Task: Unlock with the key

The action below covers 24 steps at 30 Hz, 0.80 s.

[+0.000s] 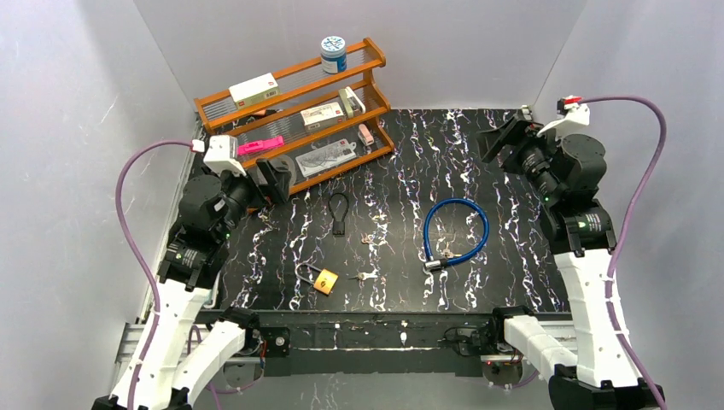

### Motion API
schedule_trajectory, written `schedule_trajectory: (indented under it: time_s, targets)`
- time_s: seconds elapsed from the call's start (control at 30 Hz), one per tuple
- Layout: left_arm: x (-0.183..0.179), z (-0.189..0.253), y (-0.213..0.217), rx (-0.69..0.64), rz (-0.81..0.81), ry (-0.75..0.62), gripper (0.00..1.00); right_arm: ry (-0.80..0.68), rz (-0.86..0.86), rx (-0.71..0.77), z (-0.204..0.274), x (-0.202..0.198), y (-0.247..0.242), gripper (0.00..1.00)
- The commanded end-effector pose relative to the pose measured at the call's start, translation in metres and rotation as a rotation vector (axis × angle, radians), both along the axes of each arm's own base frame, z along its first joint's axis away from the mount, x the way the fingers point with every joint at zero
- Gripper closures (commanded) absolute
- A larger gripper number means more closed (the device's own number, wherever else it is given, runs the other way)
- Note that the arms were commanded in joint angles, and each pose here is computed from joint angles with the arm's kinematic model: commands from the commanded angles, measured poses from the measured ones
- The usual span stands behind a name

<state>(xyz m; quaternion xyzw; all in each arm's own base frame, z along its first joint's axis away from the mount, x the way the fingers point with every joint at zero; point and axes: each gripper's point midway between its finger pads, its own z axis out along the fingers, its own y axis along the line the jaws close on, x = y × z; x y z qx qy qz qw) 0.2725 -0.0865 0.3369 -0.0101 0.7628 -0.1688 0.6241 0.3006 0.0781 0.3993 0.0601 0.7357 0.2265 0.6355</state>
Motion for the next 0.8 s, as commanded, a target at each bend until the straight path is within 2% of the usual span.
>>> schedule_trajectory:
  time_s: [0.0, 0.2, 0.37, 0.47, 0.63, 0.77]
  targets:
    - [-0.001, -0.002, -0.012, -0.096, -0.031, -0.009, 0.02, 0.056, -0.007, 0.045, -0.017, 0.001, 0.001, 0.04]
    - [0.01, -0.038, -0.008, -0.142, 0.045, 0.081, 0.02, 0.266, 0.125, 0.004, -0.072, 0.0, 0.021, 0.07]
    - [0.014, -0.073, -0.002, -0.181, 0.12, 0.159, 0.02, 0.445, 0.294, 0.025, -0.128, -0.009, 0.052, 0.17]
    - [0.012, -0.09, -0.011, -0.191, 0.074, 0.194, 0.02, 0.536, 0.327, 0.04, -0.16, -0.013, 0.077, 0.19]
    - [0.003, -0.111, -0.017, -0.22, 0.049, 0.244, 0.04, 0.663, 0.351, -0.044, -0.213, -0.03, 0.128, 0.2]
    - [-0.008, -0.119, -0.024, -0.211, -0.006, 0.28, 0.04, 0.756, 0.381, -0.12, -0.248, -0.039, 0.156, 0.33]
